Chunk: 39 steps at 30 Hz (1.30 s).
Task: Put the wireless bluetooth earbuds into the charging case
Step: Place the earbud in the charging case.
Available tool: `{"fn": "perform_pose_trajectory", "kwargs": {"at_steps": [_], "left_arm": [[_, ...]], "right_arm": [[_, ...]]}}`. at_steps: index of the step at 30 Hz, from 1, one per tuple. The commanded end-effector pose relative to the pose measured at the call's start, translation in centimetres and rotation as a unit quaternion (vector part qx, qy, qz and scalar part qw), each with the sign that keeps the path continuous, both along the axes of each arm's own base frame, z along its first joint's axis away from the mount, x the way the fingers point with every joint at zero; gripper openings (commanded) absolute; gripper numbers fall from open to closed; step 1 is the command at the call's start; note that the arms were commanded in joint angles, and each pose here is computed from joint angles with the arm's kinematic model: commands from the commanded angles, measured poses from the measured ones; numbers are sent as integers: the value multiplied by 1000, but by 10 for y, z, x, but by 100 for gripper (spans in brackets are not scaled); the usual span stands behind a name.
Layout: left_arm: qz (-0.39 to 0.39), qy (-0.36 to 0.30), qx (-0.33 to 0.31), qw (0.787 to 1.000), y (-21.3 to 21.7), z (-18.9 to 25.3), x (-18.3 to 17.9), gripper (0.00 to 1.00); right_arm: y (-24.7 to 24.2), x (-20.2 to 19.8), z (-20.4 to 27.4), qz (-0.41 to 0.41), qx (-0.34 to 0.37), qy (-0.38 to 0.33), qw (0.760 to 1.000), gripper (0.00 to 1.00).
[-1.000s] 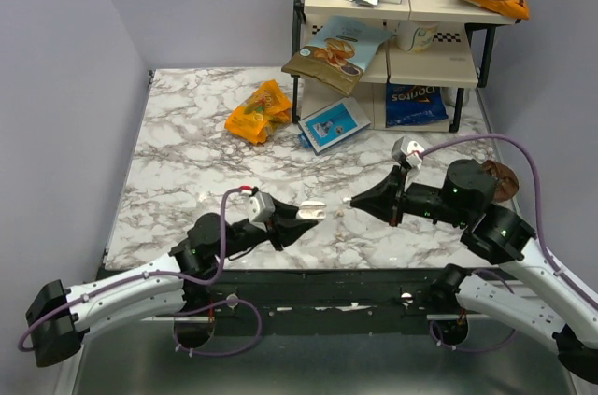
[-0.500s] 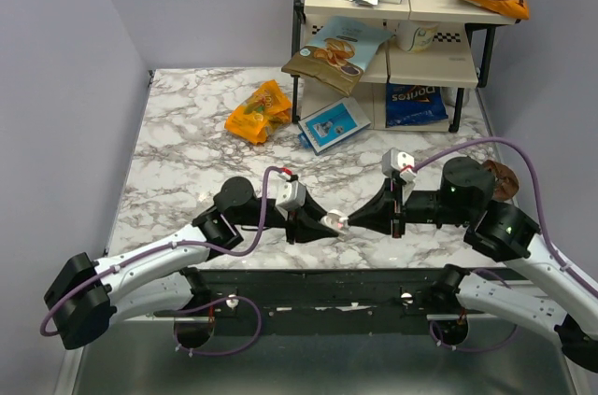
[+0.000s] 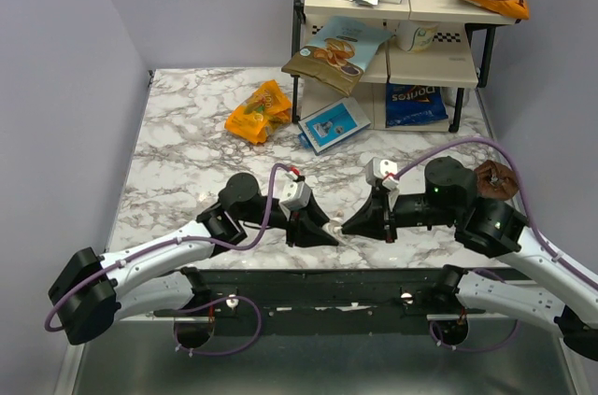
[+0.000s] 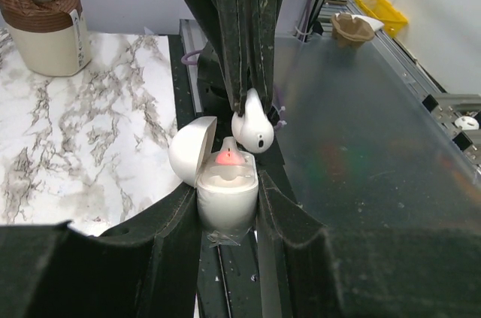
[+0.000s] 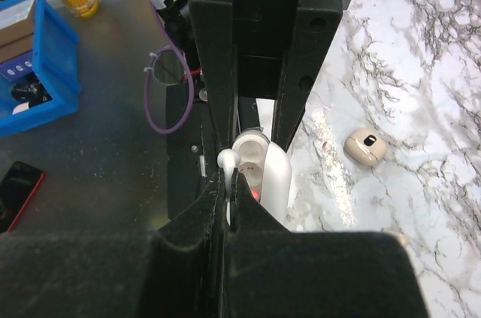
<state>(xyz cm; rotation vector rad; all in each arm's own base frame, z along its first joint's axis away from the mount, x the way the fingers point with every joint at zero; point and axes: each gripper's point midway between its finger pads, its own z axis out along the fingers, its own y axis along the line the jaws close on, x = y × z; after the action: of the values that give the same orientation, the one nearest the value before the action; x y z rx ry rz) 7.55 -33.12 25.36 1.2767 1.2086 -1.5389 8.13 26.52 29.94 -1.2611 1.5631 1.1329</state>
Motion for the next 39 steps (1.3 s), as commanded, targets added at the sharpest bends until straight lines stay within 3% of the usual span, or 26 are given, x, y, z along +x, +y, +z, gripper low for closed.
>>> {"fn": "perform_pose_trajectory", "kwargs": {"at_steps": [1,23,30,39], "left_arm": [[-22,-23,-30,999,-1,23,-4,0],[-13,-15,-36,999,-5,25,0,0],[-9,-15,-36,999,-5,25,1,0],[0,-12,-31,999,-3,17,2,0]], "right_arm": [[0,4,-1,-13,-9,-5,1000,1],[8,17,-22,-45,-43,3,998,1],[6,24,-13,-74,-35,9,997,32],[-8,28,36,-122,21,-5,992,50]]}}
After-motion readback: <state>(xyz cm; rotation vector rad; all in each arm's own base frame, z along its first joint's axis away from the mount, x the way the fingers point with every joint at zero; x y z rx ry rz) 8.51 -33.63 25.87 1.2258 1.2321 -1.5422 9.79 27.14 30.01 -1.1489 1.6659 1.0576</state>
